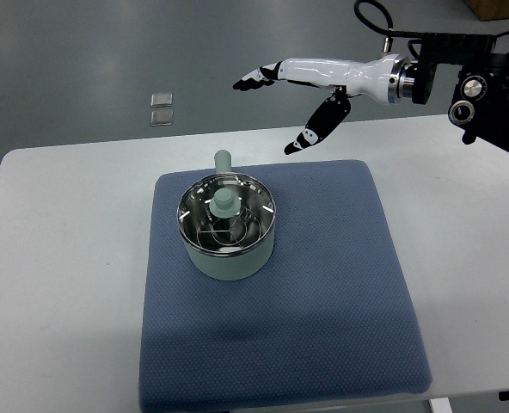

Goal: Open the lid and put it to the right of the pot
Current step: 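Move the right hand over the pot toward the green lid knob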

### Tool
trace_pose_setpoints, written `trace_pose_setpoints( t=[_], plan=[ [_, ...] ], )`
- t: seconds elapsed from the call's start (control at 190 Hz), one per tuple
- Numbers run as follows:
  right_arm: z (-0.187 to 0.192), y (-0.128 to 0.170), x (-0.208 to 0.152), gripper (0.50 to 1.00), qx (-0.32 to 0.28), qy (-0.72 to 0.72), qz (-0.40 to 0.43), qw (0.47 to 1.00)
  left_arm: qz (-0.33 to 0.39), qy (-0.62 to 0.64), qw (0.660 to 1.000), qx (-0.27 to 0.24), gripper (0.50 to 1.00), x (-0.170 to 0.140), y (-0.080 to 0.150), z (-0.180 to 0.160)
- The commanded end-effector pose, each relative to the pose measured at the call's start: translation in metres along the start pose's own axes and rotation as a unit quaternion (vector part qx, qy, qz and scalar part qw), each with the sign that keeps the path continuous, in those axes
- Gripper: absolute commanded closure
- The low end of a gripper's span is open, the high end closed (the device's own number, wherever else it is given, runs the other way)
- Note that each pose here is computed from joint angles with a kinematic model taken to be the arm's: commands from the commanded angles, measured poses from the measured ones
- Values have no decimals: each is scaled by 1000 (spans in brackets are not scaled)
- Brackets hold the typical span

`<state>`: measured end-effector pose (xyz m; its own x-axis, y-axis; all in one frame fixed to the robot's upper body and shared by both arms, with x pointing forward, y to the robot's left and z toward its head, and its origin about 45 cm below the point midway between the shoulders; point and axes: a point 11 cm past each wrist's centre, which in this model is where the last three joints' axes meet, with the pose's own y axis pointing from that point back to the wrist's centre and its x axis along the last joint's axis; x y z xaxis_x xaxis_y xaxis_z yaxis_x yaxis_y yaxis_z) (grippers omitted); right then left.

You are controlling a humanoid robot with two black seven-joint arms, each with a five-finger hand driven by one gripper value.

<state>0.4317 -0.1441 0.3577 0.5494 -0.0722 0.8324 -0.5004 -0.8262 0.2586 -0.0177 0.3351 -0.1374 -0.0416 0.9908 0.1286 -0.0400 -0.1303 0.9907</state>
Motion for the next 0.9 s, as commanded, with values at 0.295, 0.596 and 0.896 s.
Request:
trace_pose_setpoints(
  t=[0.295, 0.596, 0.896],
  plan=[
    [-40, -54, -43, 576, 26, 128, -104, 986, 0, 0, 1000, 0, 500, 0, 0, 0],
    [-52, -74, -60, 615, 25, 216, -147, 965, 0, 0, 1000, 0, 500, 0, 0, 0],
    [-57, -83, -65, 744, 22, 243, -161, 956, 0, 0, 1000, 0, 500, 0, 0, 0]
  ],
)
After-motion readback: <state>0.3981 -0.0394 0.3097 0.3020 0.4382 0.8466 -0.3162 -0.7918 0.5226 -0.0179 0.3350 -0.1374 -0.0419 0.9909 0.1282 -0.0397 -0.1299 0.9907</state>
